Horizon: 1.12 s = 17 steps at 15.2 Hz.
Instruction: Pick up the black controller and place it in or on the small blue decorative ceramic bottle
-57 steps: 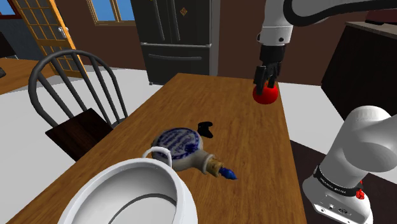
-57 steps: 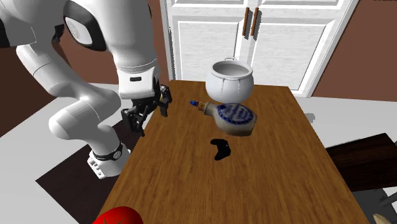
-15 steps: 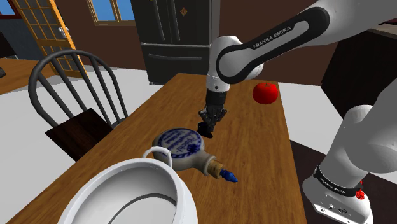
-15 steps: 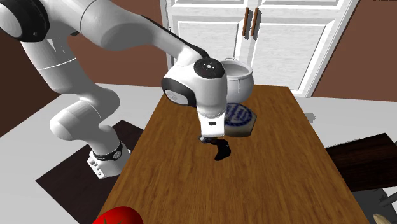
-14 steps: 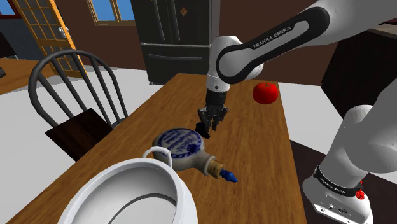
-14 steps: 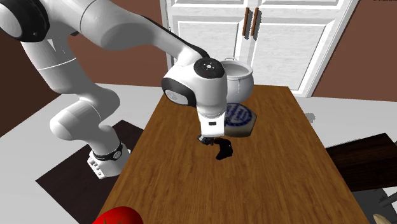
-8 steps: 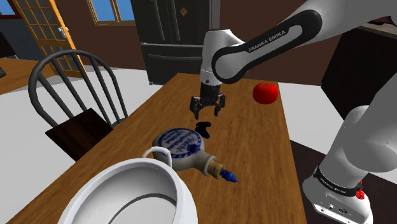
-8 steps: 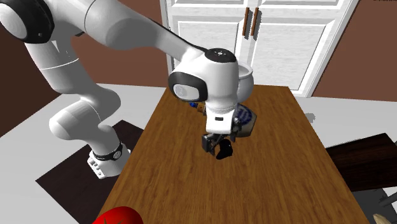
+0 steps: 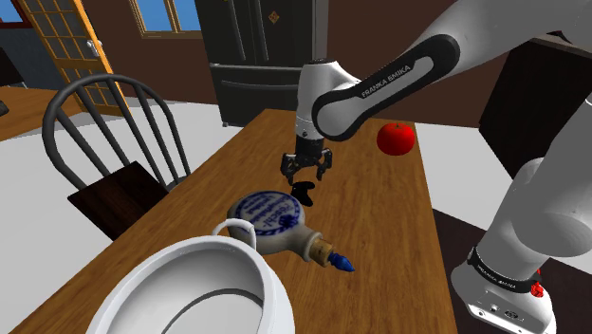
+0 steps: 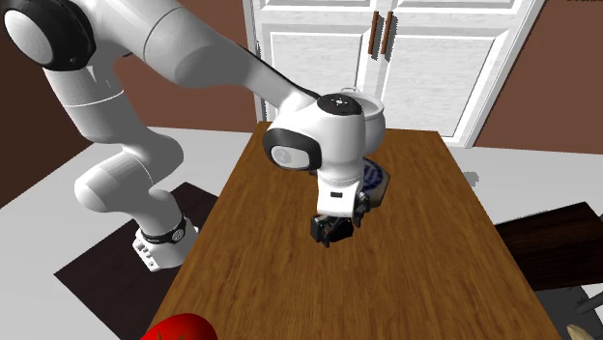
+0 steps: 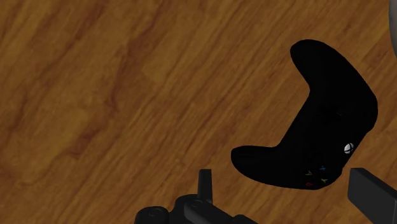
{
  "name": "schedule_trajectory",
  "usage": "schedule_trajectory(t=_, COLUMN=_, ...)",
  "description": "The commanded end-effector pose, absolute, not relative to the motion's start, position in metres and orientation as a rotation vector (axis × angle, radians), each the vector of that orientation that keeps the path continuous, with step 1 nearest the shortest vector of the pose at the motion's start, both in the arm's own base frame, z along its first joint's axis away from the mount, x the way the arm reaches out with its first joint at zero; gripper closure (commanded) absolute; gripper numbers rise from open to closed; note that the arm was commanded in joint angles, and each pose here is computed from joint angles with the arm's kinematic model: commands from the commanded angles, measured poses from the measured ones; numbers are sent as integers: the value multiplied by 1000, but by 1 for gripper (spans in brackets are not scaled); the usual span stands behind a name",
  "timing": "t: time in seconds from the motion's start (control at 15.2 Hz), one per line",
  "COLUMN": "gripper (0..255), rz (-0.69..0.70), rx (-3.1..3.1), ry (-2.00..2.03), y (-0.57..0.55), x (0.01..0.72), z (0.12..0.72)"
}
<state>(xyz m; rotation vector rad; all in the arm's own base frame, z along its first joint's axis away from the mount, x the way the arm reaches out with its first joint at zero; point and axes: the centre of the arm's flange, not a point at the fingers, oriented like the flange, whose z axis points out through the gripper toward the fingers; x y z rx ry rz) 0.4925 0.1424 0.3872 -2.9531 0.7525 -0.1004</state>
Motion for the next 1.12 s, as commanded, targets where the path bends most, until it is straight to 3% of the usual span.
schedule_trajectory(t=0.0, gripper=0, rz=-102, rx=-2953, ry=753, y=143, x=492, z=384)
schedule_trajectory(t=0.4, gripper=0, rz=-102, rx=-2953, ry=753, y=143, x=492, z=384)
schedule_trajectory(t=0.46, gripper=255, rz=-102, rx=-2953, ry=753, y=143, x=492, z=384)
schedule_trajectory(t=1.06, gripper=255, rz=-102, rx=-2953, ry=753, y=143, x=492, z=384)
